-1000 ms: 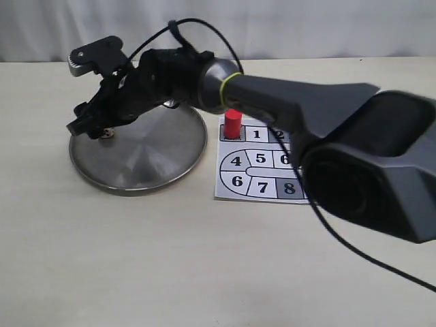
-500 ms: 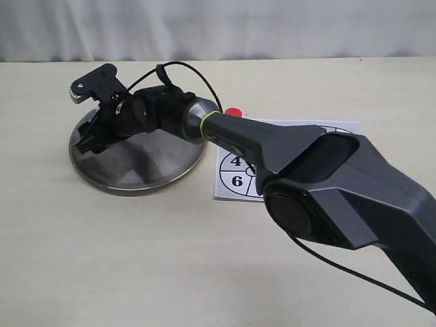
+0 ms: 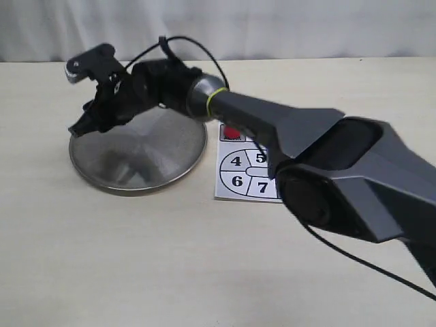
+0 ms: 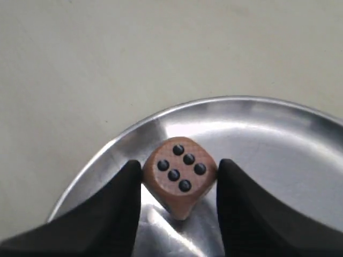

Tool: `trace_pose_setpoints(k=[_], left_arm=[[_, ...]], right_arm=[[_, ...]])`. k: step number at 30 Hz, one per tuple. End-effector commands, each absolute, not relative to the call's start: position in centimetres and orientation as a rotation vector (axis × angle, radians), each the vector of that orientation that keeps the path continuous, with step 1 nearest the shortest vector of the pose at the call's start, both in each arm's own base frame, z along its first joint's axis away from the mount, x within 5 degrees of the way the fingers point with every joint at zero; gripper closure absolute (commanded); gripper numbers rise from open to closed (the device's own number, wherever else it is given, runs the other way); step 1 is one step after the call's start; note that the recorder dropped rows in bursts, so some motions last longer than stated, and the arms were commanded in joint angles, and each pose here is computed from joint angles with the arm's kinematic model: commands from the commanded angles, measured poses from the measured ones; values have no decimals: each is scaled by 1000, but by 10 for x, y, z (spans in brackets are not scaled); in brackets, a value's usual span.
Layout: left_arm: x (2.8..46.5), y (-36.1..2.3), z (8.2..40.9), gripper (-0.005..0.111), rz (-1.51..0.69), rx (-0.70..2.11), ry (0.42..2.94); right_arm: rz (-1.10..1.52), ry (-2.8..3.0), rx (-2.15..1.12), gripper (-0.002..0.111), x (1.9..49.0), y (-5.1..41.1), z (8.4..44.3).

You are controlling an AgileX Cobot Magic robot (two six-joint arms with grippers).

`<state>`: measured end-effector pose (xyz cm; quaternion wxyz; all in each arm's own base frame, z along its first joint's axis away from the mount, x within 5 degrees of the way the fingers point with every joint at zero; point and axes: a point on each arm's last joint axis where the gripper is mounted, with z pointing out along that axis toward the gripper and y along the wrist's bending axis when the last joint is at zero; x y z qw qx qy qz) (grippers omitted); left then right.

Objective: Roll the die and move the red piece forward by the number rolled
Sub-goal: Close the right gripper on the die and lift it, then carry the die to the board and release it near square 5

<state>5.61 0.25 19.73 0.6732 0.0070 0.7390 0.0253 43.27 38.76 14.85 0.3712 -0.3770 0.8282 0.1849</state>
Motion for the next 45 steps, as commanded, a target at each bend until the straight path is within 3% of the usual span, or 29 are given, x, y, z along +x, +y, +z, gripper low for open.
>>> trace_pose_setpoints(k=[1, 4, 7, 9, 14, 16, 19, 24, 27, 32, 35, 37, 45], left_arm=[[56, 2, 198, 107, 54, 18, 1656], [56, 2, 198, 107, 54, 18, 1656], [56, 2, 198, 107, 54, 18, 1656], [56, 2, 198, 107, 54, 18, 1656], [56, 2, 198, 107, 54, 18, 1656], [56, 2, 198, 107, 54, 18, 1656], [56, 2, 198, 107, 54, 18, 1656], [56, 2, 198, 107, 54, 18, 1656], [56, 2, 198, 107, 54, 18, 1656], [56, 2, 198, 107, 54, 18, 1656], [56, 2, 198, 107, 54, 18, 1656], [56, 2, 198, 107, 54, 18, 1656], [56, 2, 198, 107, 54, 18, 1656]], right_arm=[[472, 2115, -961, 104, 427, 345, 262], [443, 2163, -945, 104, 416, 290, 332], [415, 2237, -892, 104, 413, 249, 346], [393, 2296, -821, 104, 414, 223, 330], [274, 2414, -514, 104, 408, 149, 210], [267, 2461, -344, 104, 401, 119, 177], [256, 2509, -254, 104, 395, 98, 160], [249, 2536, -281, 103, 389, 100, 153], [243, 2540, -299, 90, 388, 101, 153], [234, 2523, -318, 48, 388, 103, 153], [226, 2488, -287, 30, 392, 102, 155], [226, 2480, -279, 24, 392, 102, 156], [231, 2465, -292, 24, 390, 102, 166]])
